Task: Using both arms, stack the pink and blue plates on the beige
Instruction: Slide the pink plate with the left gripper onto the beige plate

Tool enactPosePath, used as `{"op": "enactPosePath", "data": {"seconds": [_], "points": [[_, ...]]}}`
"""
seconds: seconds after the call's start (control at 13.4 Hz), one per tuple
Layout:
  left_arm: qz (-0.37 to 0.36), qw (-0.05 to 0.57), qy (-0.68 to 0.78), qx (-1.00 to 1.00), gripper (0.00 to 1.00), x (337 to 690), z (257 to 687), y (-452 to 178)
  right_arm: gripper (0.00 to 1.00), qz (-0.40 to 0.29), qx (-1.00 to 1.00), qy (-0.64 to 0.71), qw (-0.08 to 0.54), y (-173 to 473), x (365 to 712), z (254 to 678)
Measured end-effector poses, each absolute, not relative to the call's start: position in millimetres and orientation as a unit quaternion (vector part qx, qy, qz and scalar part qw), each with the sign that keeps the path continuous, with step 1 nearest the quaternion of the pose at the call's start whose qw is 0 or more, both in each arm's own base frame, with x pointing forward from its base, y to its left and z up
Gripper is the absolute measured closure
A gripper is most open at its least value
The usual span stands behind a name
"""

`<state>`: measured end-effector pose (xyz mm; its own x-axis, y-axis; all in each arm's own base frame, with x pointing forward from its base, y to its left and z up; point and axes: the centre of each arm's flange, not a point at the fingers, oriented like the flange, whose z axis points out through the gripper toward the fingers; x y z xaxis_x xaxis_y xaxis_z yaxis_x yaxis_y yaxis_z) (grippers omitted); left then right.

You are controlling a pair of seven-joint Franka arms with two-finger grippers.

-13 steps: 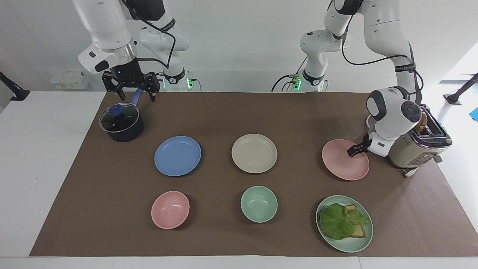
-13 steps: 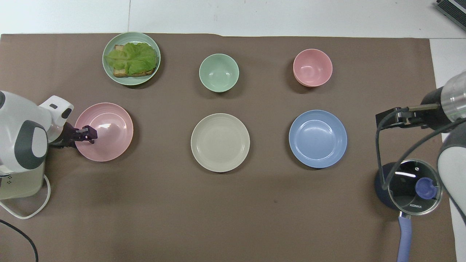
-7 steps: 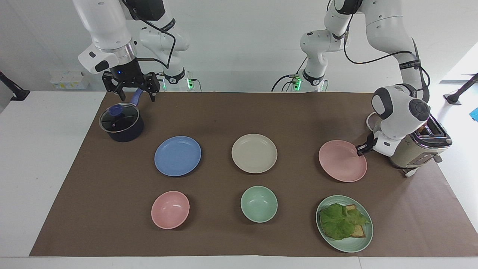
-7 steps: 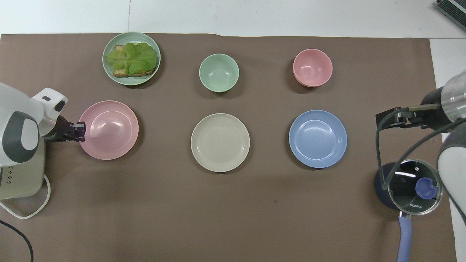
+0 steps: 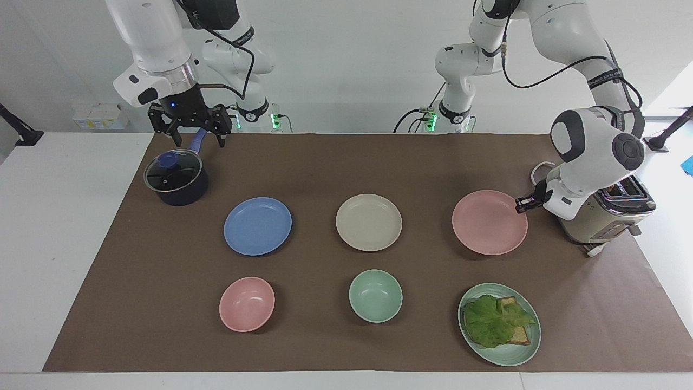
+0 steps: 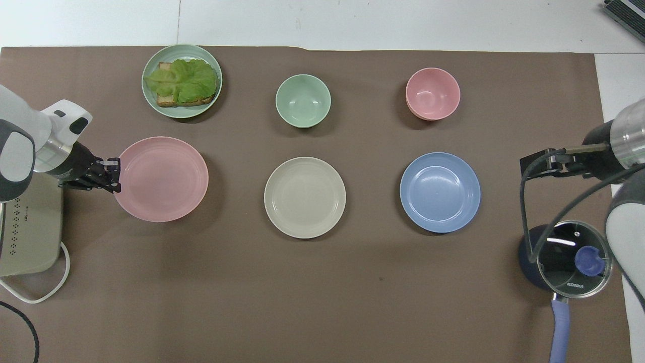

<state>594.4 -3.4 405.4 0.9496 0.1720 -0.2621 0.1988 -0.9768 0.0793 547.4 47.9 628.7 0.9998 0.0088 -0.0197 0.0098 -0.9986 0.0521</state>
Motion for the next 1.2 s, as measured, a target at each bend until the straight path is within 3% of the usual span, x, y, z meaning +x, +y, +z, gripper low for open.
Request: {"op": "enactPosePath", "data": {"seconds": [0.6,1.05,1.2], "points": [[-0.132,0.058,0.105,0.984,0.95,556,418,-214,0.0,-0.01,1.0,0.0,0.026,43,548,629],[-0.115,0.056,0.058,0.99,0.95,518,358,-265,0.0,0.018,1.0,0.0,0.02,43,555,631],[-0.11,0.059,0.042,0.991,0.77,516,357,-269,0.0,0.034,0.999,0.0,0.014,43,560,624]]}}
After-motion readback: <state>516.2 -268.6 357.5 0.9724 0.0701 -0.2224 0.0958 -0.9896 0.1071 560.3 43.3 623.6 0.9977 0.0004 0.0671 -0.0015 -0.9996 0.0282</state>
